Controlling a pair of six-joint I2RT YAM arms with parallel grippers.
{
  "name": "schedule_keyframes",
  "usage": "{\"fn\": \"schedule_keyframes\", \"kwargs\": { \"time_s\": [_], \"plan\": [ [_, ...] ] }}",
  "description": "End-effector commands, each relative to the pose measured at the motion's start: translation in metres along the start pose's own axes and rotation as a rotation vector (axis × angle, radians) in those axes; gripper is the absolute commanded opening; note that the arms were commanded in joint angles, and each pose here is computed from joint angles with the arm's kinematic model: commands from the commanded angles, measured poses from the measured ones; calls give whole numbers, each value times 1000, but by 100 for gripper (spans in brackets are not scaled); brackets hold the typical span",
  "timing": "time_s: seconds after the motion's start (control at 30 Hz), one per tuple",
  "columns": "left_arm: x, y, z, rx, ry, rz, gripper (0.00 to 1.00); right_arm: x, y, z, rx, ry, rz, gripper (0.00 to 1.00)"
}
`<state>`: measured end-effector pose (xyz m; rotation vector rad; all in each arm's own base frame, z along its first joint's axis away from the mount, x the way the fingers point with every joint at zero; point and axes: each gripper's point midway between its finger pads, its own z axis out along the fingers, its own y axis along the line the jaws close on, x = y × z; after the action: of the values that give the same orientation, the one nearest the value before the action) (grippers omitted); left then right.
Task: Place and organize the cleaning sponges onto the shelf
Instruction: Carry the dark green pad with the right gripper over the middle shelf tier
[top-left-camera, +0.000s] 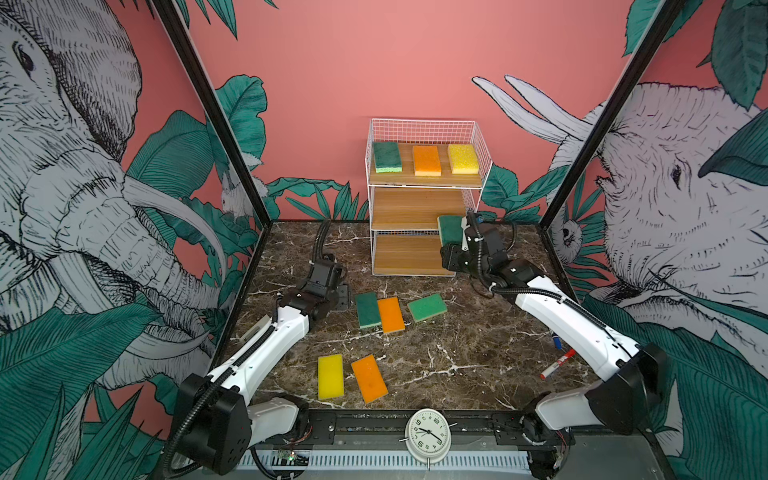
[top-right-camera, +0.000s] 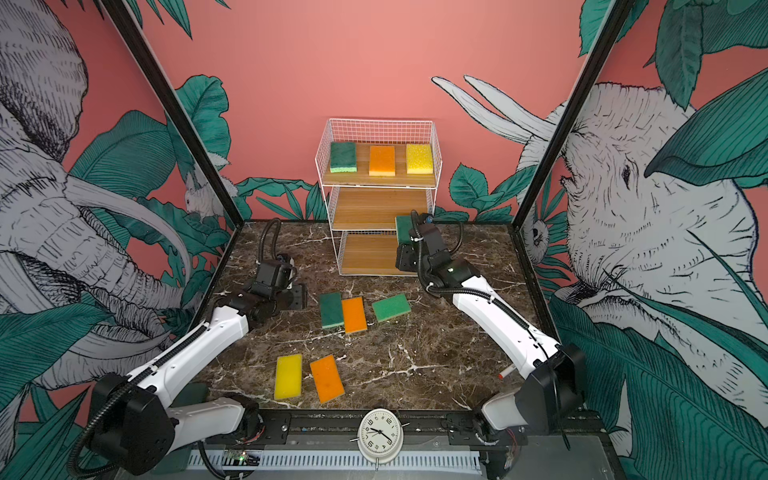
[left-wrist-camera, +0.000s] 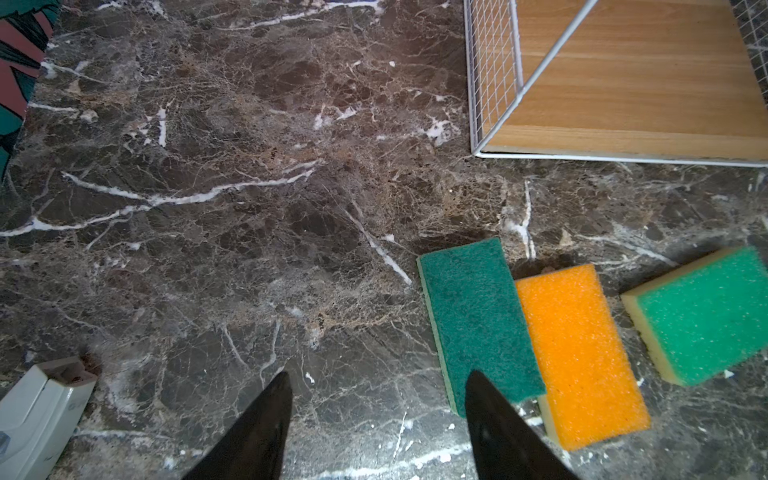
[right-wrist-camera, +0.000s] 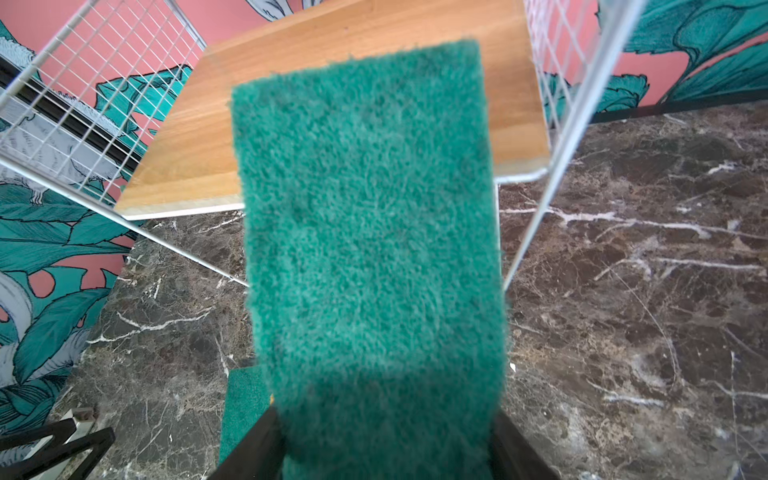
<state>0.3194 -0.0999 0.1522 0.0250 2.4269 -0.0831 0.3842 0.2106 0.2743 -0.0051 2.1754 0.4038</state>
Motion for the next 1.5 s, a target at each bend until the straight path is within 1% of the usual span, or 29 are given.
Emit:
{"fn": "schedule_keyframes", "kwargs": {
  "time_s": [0.0,0.27,0.8,1.1,1.3,1.33,1.47],
  "plan": [
    [-2,2,-3,-9,-15,7,67,-18,8,2,-2,-48,-27,61],
    [-5,4,-5,-19,-29,18,67,-30,9,10,25,-71,-36,61],
    [-7,-2,4,-5,-20,20,67,-45,3,16,77,-142,9,63],
    [-8,-1,3,-5,-28,16,67,-53,8,27,78,-156,7,64],
    [-7,-1,4,-7,-27,14,67,-60,9,26,79,-179,13,64],
    [-7,-1,5,-7,-27,14,67,-55,8,35,88,-161,8,64],
    [-6,-3,7,0,-23,11,67,-57,9,36,92,-167,8,65]
  ]
}}
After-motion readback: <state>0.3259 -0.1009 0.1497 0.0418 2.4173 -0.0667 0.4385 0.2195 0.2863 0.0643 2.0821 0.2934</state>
